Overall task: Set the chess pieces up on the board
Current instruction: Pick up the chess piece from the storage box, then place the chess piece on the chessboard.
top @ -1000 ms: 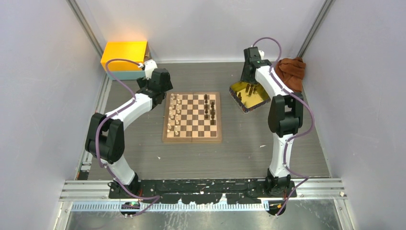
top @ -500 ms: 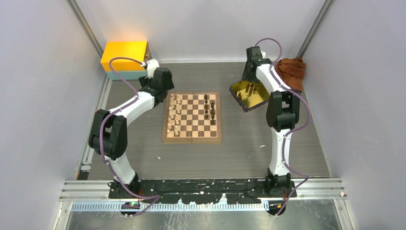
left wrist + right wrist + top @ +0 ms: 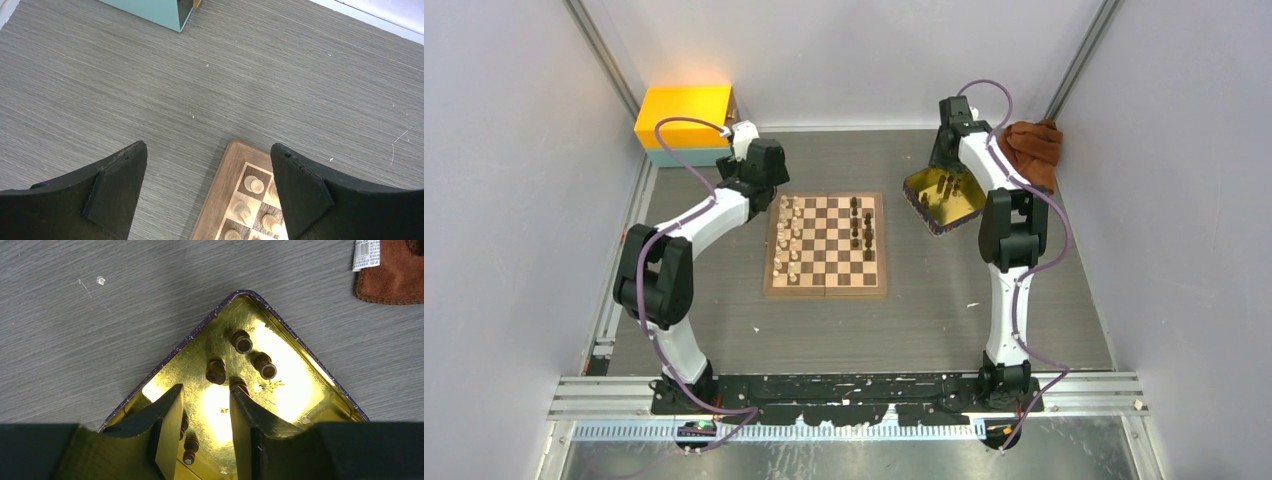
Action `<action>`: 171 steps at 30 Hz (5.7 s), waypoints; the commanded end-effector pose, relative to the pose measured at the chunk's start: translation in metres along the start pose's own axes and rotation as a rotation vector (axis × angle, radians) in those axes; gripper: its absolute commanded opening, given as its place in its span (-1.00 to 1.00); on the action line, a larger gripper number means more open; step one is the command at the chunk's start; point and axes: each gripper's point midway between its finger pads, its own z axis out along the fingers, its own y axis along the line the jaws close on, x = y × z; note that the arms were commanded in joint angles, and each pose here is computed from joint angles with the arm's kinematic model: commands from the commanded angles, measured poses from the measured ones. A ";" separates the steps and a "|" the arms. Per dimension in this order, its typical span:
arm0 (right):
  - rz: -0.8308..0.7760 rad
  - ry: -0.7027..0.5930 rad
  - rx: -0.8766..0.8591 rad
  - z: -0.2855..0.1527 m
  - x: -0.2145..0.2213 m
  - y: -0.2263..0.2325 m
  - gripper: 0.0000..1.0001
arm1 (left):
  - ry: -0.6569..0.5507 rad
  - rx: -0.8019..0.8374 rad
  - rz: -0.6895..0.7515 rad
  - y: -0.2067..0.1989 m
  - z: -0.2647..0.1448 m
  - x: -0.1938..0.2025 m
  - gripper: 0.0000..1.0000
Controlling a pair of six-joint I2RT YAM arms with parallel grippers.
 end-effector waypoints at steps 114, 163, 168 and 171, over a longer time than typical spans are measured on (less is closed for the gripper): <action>-0.357 0.056 -0.311 -0.130 0.073 0.150 -0.98 | -0.073 0.045 -0.085 -0.005 -0.010 -0.035 0.87; -0.424 0.216 -0.322 -0.079 0.139 0.168 -0.92 | -0.061 0.037 -0.077 -0.004 -0.006 -0.026 0.87; -0.427 0.213 -0.319 -0.077 0.139 0.169 -0.92 | -0.062 0.039 -0.076 -0.005 -0.005 -0.026 0.88; -0.426 0.211 -0.317 -0.075 0.137 0.169 -0.92 | -0.061 0.039 -0.075 -0.005 -0.004 -0.026 0.87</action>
